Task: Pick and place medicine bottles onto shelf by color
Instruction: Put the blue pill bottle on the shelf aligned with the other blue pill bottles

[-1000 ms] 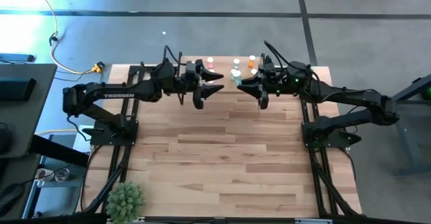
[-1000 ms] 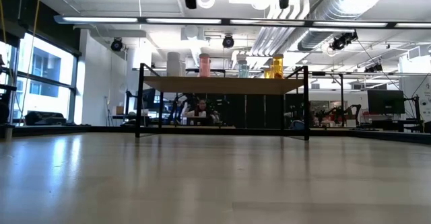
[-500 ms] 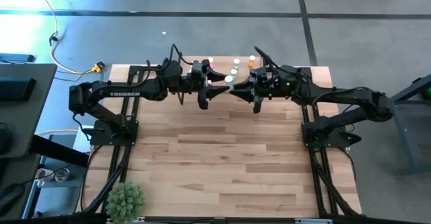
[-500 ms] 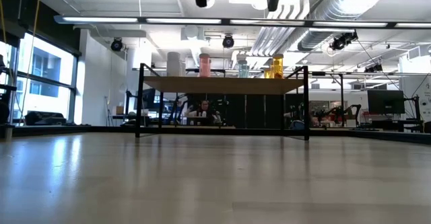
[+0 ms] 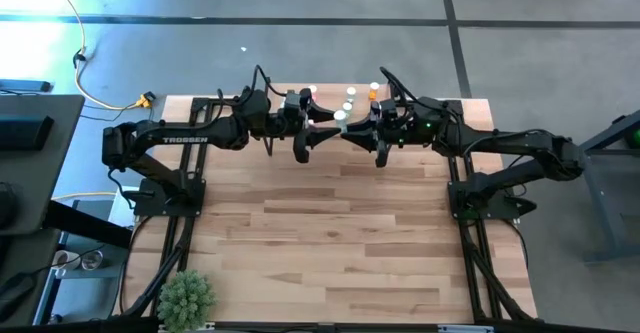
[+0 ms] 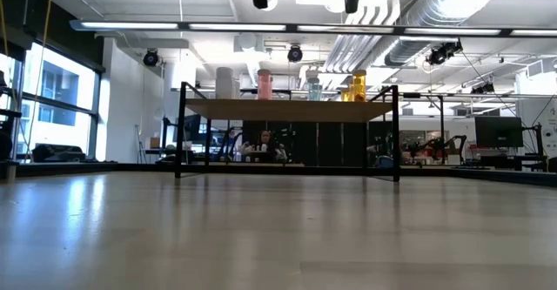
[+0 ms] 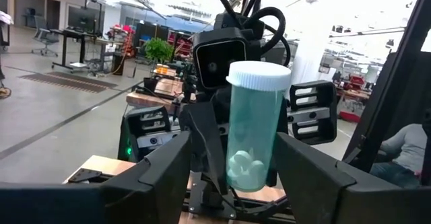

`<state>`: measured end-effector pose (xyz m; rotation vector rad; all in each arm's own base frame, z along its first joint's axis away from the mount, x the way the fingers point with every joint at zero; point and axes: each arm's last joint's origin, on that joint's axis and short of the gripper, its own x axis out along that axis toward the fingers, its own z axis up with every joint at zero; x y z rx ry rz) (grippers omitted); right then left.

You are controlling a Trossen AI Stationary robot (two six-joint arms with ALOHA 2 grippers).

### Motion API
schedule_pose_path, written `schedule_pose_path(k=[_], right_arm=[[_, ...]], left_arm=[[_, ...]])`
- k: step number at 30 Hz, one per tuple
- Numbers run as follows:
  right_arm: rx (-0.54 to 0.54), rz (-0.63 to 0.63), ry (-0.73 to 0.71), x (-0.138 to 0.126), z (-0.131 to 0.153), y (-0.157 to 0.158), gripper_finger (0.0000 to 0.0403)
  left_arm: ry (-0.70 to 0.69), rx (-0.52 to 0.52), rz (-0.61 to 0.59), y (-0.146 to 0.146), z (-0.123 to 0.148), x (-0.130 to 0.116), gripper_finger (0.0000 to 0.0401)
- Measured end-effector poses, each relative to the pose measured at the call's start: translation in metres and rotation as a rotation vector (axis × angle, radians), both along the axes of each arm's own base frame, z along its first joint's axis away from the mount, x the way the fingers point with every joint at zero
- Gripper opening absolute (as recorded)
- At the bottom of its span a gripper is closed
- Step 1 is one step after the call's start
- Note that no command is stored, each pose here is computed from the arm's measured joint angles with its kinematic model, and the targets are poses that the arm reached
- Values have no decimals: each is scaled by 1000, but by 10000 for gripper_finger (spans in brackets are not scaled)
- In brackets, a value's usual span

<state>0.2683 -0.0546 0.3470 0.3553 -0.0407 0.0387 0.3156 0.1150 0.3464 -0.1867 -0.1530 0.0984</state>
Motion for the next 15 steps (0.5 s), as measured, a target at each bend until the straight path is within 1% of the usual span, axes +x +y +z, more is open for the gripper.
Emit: schedule_pose_path(k=[7, 15], right_arm=[[26, 0, 2, 3, -2, -1, 67], [27, -3, -2, 8, -6, -2, 67]], left_arm=[[0, 0, -1, 0, 0, 0, 183], [8, -3, -1, 0, -1, 0, 181]])
